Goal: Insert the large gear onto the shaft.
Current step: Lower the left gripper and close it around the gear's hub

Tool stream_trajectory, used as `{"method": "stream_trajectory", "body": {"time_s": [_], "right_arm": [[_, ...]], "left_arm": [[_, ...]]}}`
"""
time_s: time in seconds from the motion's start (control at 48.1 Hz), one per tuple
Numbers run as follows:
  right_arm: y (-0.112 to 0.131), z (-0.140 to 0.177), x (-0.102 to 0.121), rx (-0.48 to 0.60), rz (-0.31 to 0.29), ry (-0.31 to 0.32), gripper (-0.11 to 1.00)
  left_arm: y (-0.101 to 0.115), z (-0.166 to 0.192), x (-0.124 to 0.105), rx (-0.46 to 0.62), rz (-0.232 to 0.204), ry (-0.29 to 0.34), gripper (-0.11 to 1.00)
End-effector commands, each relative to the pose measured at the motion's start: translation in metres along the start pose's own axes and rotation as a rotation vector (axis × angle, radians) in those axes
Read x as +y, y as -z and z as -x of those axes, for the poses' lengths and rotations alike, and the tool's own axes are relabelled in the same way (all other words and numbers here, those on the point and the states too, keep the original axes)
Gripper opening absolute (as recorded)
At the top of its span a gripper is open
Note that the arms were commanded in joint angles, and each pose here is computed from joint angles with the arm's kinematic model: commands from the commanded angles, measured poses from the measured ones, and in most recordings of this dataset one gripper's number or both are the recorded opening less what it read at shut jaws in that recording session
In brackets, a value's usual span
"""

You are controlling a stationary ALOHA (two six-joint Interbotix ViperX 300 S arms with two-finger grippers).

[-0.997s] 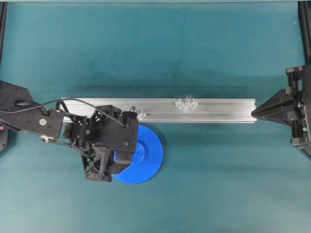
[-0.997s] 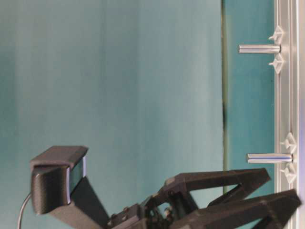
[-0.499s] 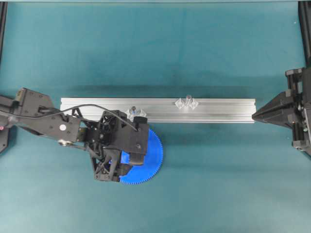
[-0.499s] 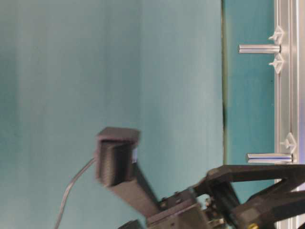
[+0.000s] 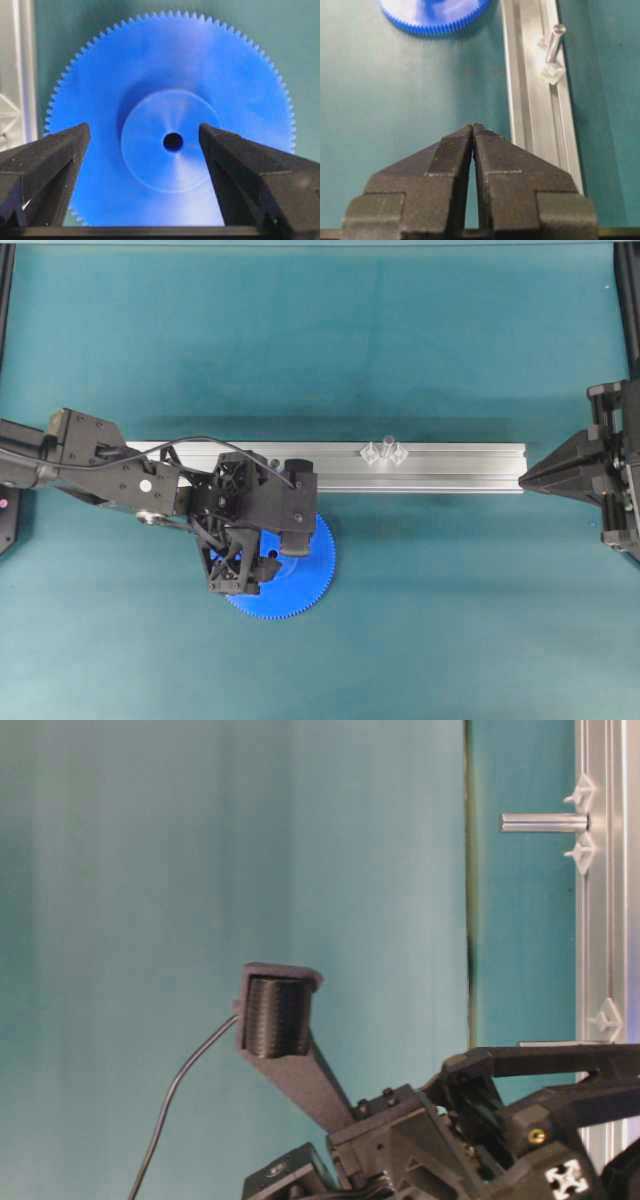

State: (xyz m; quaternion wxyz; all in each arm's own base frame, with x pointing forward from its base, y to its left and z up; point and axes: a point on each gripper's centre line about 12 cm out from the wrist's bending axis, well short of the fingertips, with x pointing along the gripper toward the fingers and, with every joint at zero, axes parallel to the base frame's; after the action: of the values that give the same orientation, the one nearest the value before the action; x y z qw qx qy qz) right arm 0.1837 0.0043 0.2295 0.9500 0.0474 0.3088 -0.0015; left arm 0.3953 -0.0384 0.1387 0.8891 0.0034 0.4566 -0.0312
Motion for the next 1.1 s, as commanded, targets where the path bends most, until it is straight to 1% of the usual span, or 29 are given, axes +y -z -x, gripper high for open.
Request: {"method": "stream_trajectory", "body": {"time_s": [0.0, 0.083, 0.229, 0.312, 0.395, 0.582, 0.769, 0.893, 1.08], "right_arm": [[-0.004, 0.001, 0.002, -0.012, -0.001, -0.006, 0.13], [-0.002, 0.001, 0.002, -0.010, -0.002, -0.007, 0.13], [-0.002, 0.000, 0.002, -0.012, -0.002, -0.007, 0.13], [-0.001, 0.000, 0.001, -0.010, -0.002, -0.007, 0.13], [-0.001, 0.000, 0.002, -0.012, -0.002, -0.007, 0.13], [0.000, 0.000, 0.001, -0.012, -0.004, -0.006, 0.13], [0.000, 0.000, 0.001, -0.012, -0.006, -0.006, 0.13], [0.000, 0.000, 0.001, -0.011, -0.005, -0.008, 0.13], [0.000, -0.001, 0.001, -0.011, -0.003, -0.008, 0.13]], "left_arm": [[-0.011, 0.006, -0.008, -0.035, -0.016, 0.012, 0.90], [-0.009, 0.004, -0.014, -0.024, -0.027, 0.021, 0.91], [-0.008, 0.002, -0.018, -0.004, -0.027, 0.025, 0.91], [-0.004, 0.000, -0.017, 0.021, -0.018, 0.022, 0.91], [-0.001, -0.004, -0.017, 0.039, -0.018, 0.021, 0.91], [-0.001, -0.011, -0.014, 0.047, -0.014, 0.016, 0.91], [0.001, -0.012, -0.015, 0.062, -0.014, 0.016, 0.91], [0.008, -0.013, -0.014, 0.100, -0.017, 0.013, 0.91], [0.012, -0.013, -0.006, 0.140, -0.004, -0.001, 0.91]]}}
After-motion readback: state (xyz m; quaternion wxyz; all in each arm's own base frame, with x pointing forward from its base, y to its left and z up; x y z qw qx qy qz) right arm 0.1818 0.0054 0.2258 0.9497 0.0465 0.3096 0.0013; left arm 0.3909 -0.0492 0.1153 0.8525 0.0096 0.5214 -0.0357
